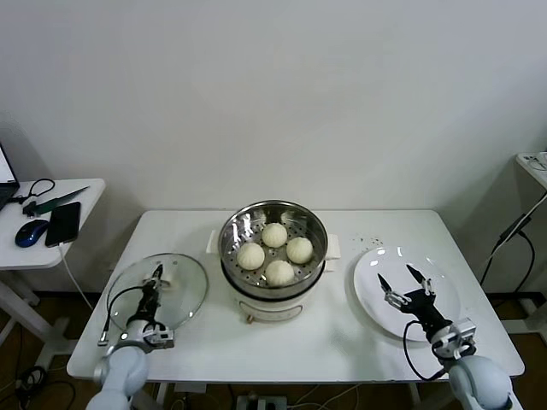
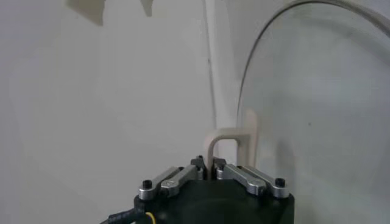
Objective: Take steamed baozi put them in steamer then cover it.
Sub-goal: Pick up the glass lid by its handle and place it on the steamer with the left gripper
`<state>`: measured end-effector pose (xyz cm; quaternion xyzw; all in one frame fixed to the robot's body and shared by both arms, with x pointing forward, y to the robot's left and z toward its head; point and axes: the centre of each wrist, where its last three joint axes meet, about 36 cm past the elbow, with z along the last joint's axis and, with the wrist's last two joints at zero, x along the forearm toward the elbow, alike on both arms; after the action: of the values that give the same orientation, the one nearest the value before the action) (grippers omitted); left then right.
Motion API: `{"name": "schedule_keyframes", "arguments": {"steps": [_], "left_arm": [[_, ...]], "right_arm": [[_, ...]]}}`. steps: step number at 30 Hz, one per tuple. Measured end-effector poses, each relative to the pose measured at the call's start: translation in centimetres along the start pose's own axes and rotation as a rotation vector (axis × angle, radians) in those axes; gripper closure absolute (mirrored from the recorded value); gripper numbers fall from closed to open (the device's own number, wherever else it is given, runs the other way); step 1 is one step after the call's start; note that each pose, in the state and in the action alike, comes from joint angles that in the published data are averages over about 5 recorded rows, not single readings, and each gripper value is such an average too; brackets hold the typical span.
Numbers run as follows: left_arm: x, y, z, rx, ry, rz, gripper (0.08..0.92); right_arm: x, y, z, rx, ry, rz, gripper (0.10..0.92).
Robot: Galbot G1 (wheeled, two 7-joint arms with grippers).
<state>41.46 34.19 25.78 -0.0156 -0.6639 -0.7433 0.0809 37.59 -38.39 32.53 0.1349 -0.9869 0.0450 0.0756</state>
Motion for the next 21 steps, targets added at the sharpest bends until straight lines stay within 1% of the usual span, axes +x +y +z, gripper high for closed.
{"name": "schedule_keyframes", "arguments": {"steps": [5, 11, 21], "left_arm": [[0.5, 0.9, 0.6, 0.009, 0.012, -0.013, 0.85], [1.7, 2.8, 1.4, 0.017, 0.036, -0.05, 0.85], [5.7, 7.4, 2.0, 0.001, 0.089, -0.113, 0.85]], "right_arm": [[-0.2, -0.1, 0.0, 0.006, -0.003, 0.0, 0.2], [-0.3, -0.4, -0.1, 0.015, -0.003, 0.003, 0.2], [-0.5, -1.3, -0.2, 0.034, -0.001, 0.012, 0.2]]}}
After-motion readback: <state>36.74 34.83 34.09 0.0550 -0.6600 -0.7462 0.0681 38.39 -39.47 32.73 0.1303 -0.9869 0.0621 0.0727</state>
